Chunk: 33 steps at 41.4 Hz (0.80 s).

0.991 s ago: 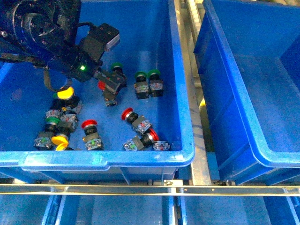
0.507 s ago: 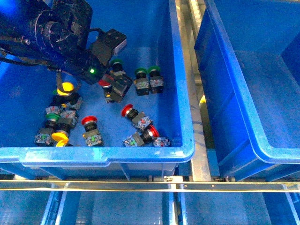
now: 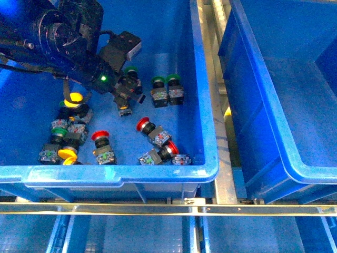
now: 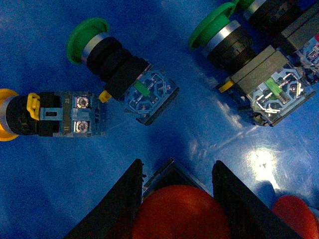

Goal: Pick red and yellow buttons and place in box

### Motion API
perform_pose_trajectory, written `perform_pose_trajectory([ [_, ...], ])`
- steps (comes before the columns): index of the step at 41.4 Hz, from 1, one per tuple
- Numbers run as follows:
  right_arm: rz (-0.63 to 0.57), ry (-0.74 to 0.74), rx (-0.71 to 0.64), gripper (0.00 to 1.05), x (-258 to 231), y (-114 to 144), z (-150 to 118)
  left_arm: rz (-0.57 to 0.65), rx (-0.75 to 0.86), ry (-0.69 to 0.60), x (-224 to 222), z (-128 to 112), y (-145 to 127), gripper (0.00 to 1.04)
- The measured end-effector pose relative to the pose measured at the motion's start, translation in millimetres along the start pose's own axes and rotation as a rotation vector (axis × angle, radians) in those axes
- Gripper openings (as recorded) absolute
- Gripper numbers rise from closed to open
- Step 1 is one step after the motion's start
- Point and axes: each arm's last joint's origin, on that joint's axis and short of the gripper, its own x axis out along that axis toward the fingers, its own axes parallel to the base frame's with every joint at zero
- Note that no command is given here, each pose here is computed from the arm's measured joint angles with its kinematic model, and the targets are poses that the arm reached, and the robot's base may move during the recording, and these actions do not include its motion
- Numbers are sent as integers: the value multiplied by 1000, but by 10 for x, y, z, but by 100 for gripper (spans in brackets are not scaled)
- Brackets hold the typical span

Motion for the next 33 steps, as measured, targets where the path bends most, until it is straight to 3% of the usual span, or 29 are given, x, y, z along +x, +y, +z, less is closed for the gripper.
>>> perform_pose_trajectory([
  [7, 0, 0, 0, 98, 0, 0, 0, 3, -25, 0, -6, -16, 23, 34],
  [23, 0, 0, 0, 98, 0, 0, 0, -106, -428, -41, -872, 85, 240, 34],
  [33, 0, 0, 0, 98, 0, 0, 0, -205, -599, 34, -1142, -61, 160, 34],
])
